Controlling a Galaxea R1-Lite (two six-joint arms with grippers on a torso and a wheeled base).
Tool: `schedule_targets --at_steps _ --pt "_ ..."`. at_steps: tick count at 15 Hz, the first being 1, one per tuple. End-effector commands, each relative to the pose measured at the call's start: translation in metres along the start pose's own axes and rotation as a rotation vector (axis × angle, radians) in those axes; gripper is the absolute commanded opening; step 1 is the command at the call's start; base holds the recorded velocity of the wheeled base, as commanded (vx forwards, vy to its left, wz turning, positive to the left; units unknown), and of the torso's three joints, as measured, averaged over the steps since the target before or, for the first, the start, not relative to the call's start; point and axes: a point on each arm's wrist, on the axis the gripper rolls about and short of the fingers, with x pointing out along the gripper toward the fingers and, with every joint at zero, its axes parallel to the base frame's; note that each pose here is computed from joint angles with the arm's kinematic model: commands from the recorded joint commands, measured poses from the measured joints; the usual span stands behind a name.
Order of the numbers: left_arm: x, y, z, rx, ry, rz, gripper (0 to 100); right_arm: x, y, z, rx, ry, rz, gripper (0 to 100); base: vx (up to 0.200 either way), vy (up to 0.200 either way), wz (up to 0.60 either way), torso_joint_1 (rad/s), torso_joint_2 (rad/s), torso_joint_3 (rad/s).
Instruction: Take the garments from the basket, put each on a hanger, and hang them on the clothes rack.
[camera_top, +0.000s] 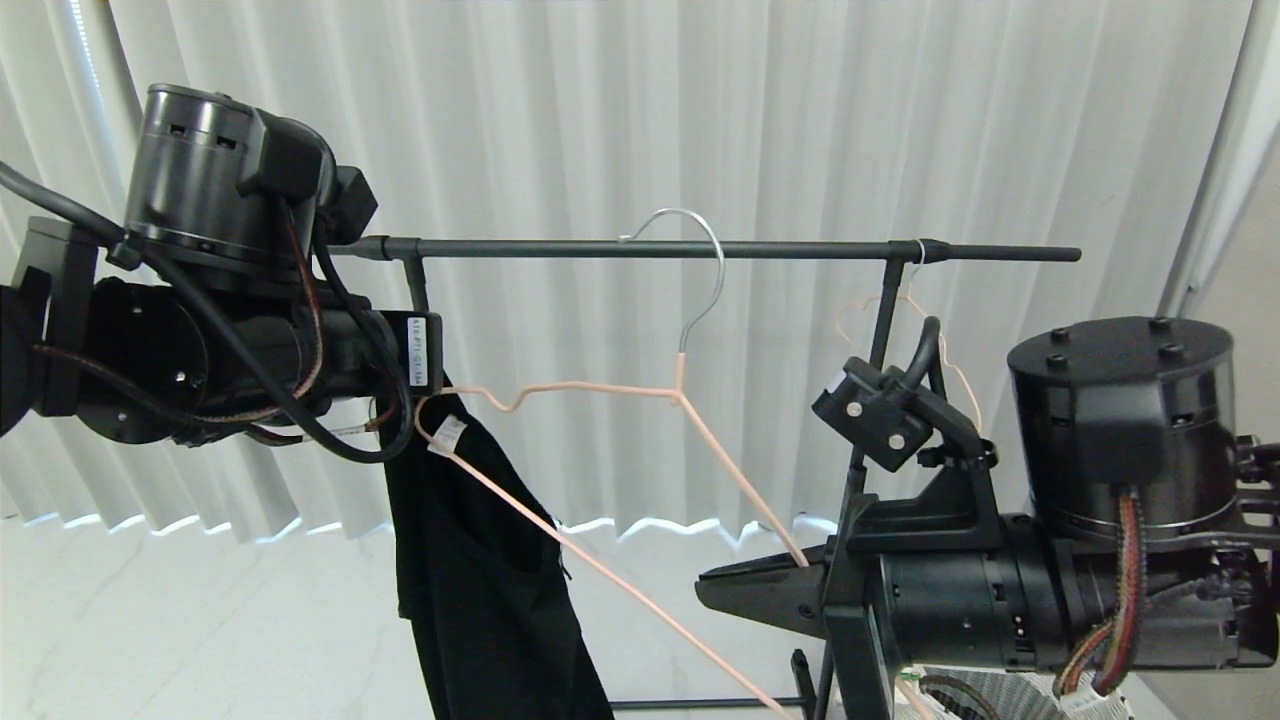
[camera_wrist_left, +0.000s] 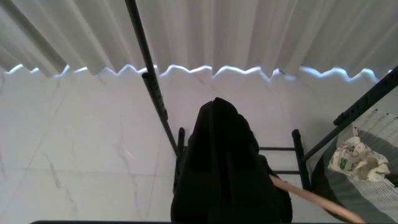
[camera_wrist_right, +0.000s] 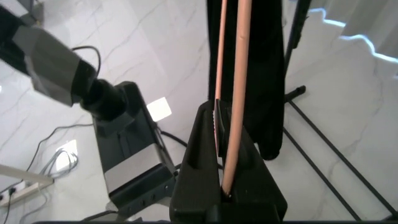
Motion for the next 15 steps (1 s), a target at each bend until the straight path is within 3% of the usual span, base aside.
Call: schedule_targets --at_steps 1,9,15 --pt "-0.001 0.000 0.000 -0.001 -0.004 -0.001 0 0.002 -0.004 0.004 0.005 -0.008 -0.013 0 0.000 0.000 0.00 0.000 0.00 0.000" --pt "-0.032 -0.030 0.002 0.004 -0.055 -0.149 0 0.024 -0.009 0.014 0.005 -0.008 -0.009 0 0.000 0.000 0.00 0.000 0.00 0.000" --pt "-0.059 -0.052 0.008 0.031 -0.108 -0.276 0 0.035 -0.014 0.010 0.010 0.007 -0.015 0 0.000 0.000 0.00 0.000 0.00 0.000"
